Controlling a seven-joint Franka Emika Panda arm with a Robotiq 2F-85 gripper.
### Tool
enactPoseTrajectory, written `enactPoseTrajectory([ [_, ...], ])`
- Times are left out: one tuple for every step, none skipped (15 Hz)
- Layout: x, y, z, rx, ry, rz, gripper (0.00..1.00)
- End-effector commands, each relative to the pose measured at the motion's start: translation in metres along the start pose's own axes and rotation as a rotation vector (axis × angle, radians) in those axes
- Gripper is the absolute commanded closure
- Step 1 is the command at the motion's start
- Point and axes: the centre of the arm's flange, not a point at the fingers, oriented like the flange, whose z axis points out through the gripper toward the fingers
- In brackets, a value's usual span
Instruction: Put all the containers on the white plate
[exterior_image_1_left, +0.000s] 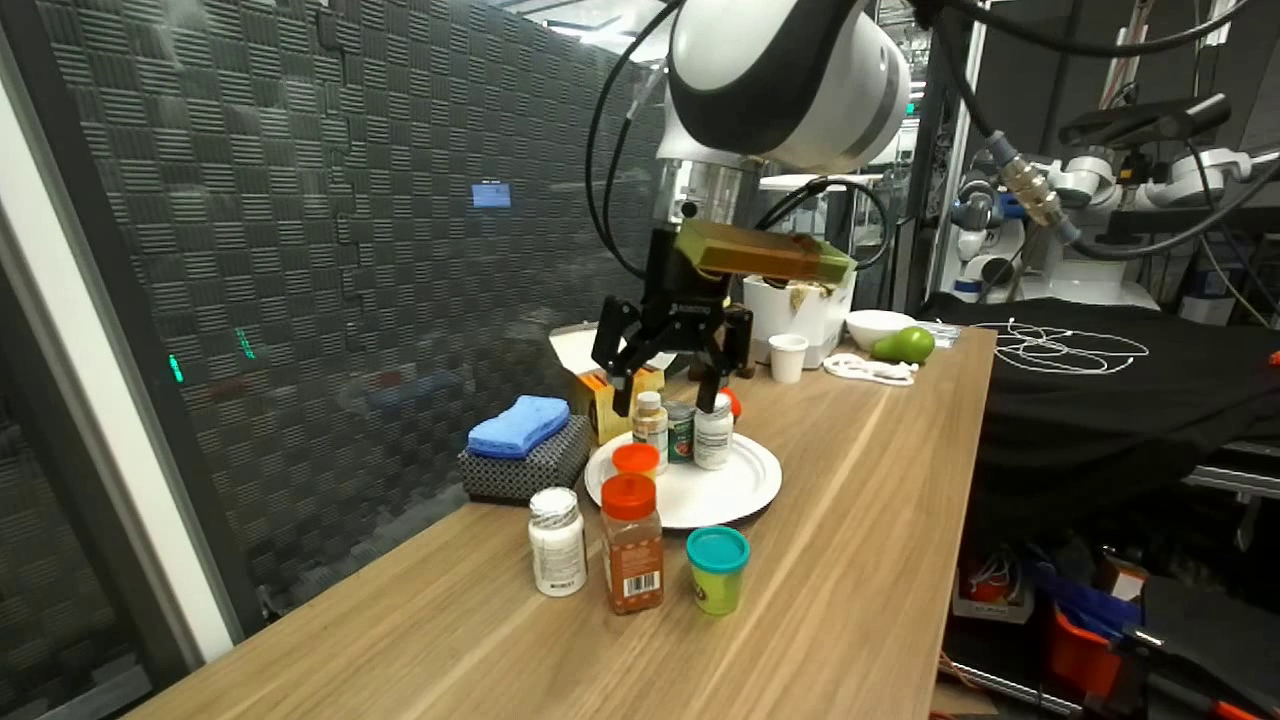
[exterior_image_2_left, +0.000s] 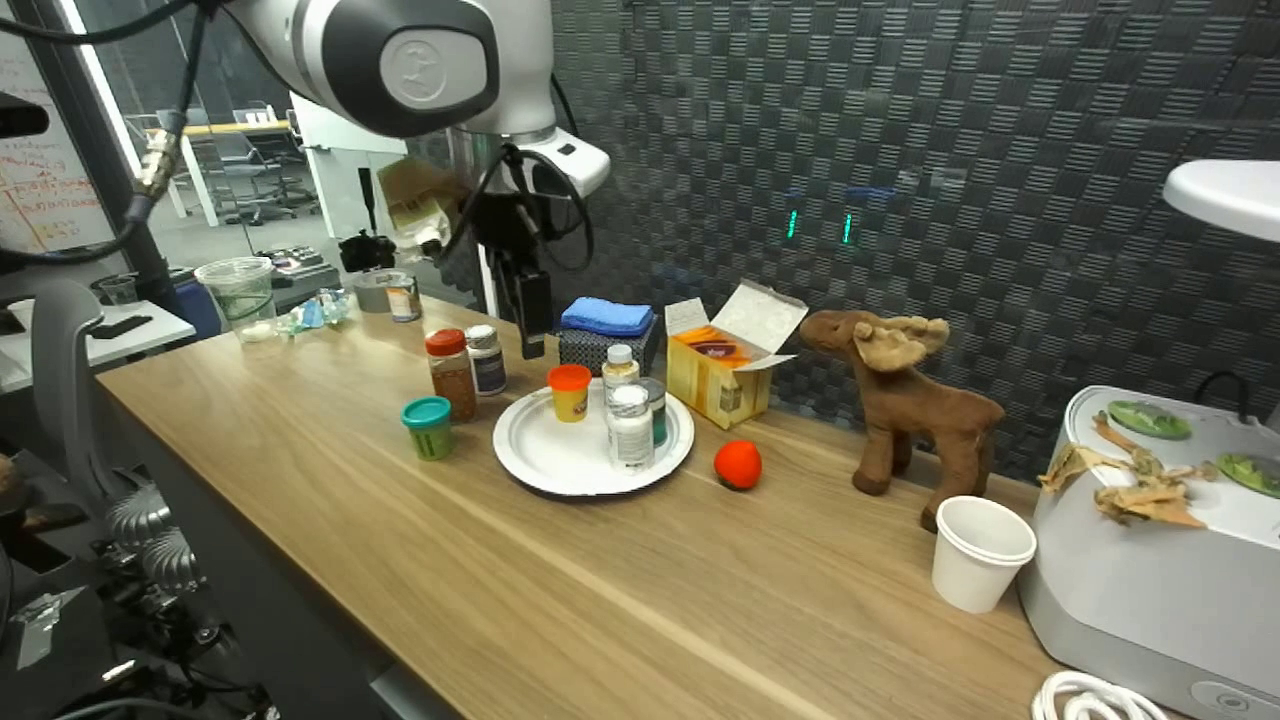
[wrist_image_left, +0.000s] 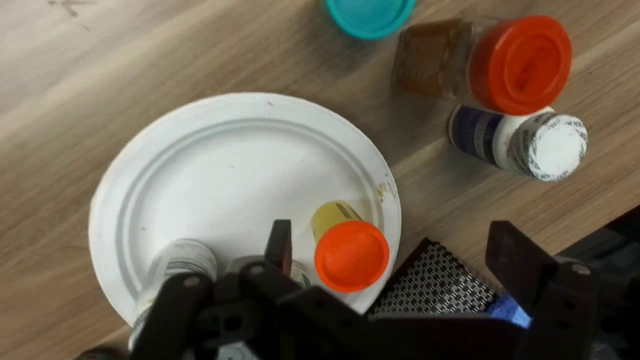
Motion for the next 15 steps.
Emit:
enactPoseTrajectory([
  [-0.053,0.021,-0.010,-0.012,0.027,-0.005,0.00],
  [-0.064,0.025,-0.010,-0.021,0.025,-0.012,0.00],
  [-0.073,0.029,-0.009,-0.033,0.027,-0.020,0.00],
  [-0.081,0.032,-0.009,-0.048,0.029,-0.028,0.00],
  [-0.088,0.036,-0.008,-0.062,0.025,-0.042,0.00],
  [-0.093,0.038,-0.008,-0.080,0.020,-0.061,0.00],
  [-0.099,0.039,-0.007,-0.091,0.005,-0.082,0.00],
  [-0.102,0.039,-0.006,-0.102,-0.002,-0.099,0.00],
  [-0.104,0.038,-0.005,-0.109,-0.007,-0.111,0.00],
  [-0.104,0.036,-0.002,-0.113,-0.011,-0.127,0.00],
  [-0.102,0.032,0.002,-0.114,-0.013,-0.135,0.00],
  [-0.102,0.029,0.005,-0.117,-0.013,-0.139,0.00],
  [-0.099,0.024,0.009,-0.119,-0.006,-0.146,0.00],
  [-0.098,0.019,0.013,-0.122,-0.005,-0.155,0.00],
  [-0.099,0.014,0.016,-0.126,-0.009,-0.166,0.00],
])
